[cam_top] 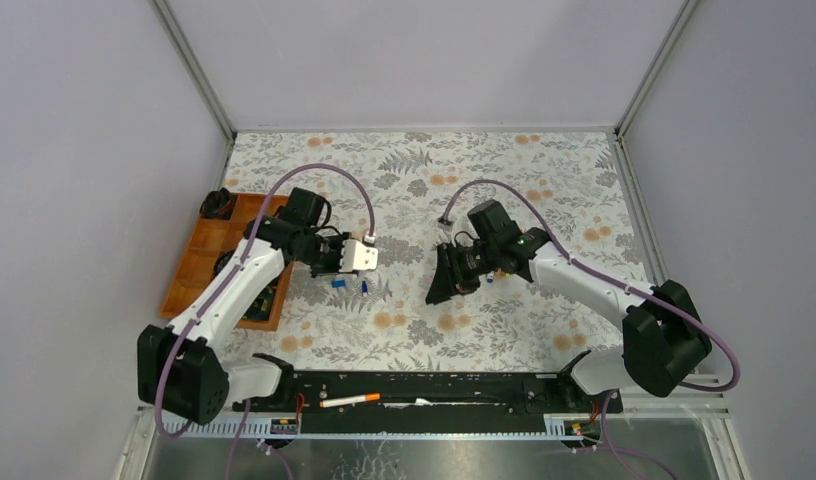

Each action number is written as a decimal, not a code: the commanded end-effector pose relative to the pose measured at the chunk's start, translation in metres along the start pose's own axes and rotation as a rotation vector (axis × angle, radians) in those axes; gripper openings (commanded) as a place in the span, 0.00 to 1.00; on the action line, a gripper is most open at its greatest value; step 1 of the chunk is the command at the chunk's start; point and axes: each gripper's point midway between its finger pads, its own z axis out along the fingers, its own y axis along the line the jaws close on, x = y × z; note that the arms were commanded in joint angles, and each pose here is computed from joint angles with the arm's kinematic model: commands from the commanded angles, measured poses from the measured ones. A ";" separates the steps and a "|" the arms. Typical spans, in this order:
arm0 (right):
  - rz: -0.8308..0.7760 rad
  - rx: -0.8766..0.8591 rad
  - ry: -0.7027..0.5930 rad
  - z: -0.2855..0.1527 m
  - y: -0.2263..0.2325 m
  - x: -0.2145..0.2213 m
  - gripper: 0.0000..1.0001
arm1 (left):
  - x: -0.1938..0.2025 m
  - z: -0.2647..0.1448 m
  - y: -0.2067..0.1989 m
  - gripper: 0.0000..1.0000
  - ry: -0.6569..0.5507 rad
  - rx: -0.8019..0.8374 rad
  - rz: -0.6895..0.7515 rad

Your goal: Open the pen caps

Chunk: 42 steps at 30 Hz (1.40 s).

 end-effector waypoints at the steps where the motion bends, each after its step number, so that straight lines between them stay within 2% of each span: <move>1: -0.020 0.357 -0.201 -0.012 -0.054 -0.048 0.00 | -0.016 0.034 0.019 0.00 -0.133 -0.024 -0.197; 4: -0.013 0.519 -0.308 -0.022 -0.082 -0.070 0.00 | -0.011 0.056 0.023 0.02 -0.115 -0.008 -0.312; 7: -0.004 0.622 -0.404 -0.029 -0.101 -0.090 0.00 | -0.004 0.075 0.031 0.03 -0.093 -0.013 -0.369; 11: -0.002 0.735 -0.469 -0.029 -0.126 -0.113 0.00 | 0.004 0.095 0.041 0.04 -0.044 -0.028 -0.427; 17: -0.016 0.884 -0.487 -0.023 -0.166 -0.135 0.00 | 0.015 0.116 0.045 0.07 0.025 -0.021 -0.506; 25: -0.025 1.001 -0.454 -0.016 -0.200 -0.144 0.00 | 0.037 0.130 0.038 0.20 0.115 -0.011 -0.578; 33: -0.003 1.074 -0.408 -0.022 -0.226 -0.132 0.27 | 0.046 0.138 0.034 0.38 0.151 -0.003 -0.619; 38: -0.002 1.096 -0.388 -0.026 -0.230 -0.123 0.35 | 0.043 0.135 0.034 0.47 0.143 -0.002 -0.623; 42: -0.002 1.108 -0.381 -0.028 -0.231 -0.119 0.38 | 0.033 0.126 0.039 0.49 0.123 -0.006 -0.624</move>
